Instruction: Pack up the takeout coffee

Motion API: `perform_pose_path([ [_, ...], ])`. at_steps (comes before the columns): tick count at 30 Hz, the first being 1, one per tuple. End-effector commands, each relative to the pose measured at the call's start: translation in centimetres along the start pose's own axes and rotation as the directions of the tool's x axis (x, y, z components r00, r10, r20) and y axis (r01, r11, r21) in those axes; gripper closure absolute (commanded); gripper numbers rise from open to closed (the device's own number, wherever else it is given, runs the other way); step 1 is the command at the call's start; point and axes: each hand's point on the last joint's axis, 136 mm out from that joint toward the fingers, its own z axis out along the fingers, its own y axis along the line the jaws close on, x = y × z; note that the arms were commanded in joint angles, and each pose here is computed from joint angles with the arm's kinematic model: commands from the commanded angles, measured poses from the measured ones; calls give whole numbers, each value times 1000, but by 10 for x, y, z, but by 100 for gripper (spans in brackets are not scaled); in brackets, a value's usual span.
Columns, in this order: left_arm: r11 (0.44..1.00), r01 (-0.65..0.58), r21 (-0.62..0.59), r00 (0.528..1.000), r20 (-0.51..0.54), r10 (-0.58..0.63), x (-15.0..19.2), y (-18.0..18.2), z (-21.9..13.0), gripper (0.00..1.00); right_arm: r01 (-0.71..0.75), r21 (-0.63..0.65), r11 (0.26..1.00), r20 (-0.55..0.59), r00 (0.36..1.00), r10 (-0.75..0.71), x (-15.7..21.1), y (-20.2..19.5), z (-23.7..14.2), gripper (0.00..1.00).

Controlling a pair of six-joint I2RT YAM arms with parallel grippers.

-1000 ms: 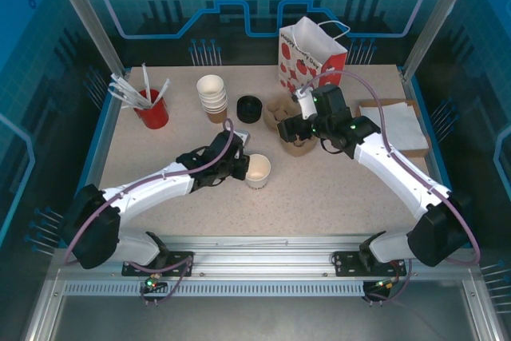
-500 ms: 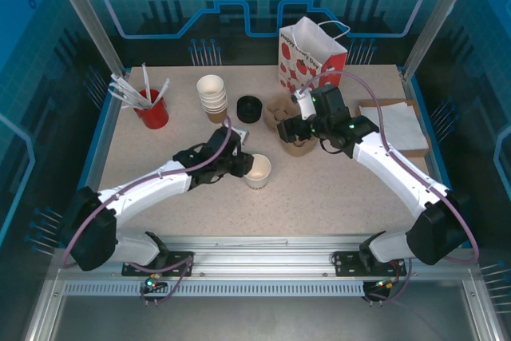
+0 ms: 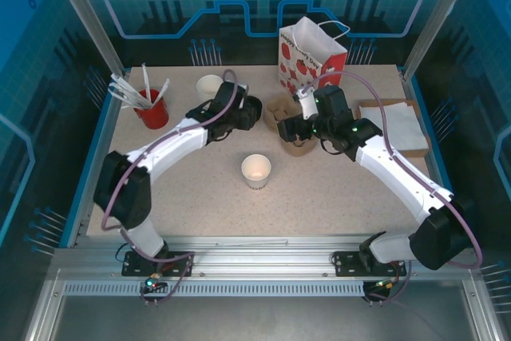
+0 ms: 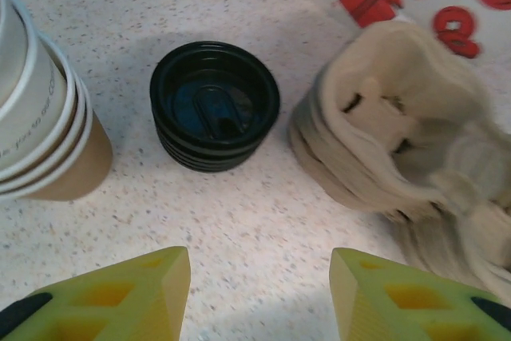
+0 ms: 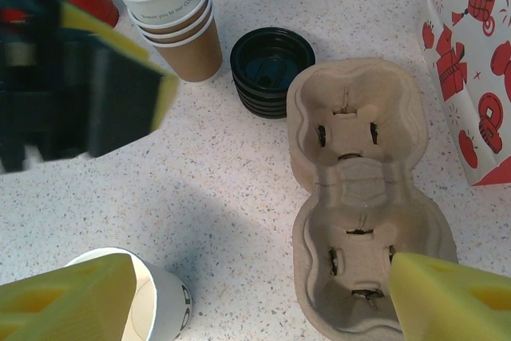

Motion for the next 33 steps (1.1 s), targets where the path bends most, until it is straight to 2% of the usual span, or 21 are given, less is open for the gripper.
perform_pose_path([
  [1,994,-36,-99,999,-28,34,-11,20,17,49,-8,-16,1000,27,1000,9,-7,4,-2,16],
  [6,990,-34,-140,998,-55,26,-20,30,44,49,-1,-7,1000,13,1000,1,-3,1,4,16],
  [15,972,-110,-210,990,-115,87,-29,43,82,49,4,-17,1000,2,1000,-3,-1,3,8,16],
  [33,944,-210,-254,970,-178,168,-42,58,120,50,2,-24,1000,-6,1000,-2,1,4,12,16],
])
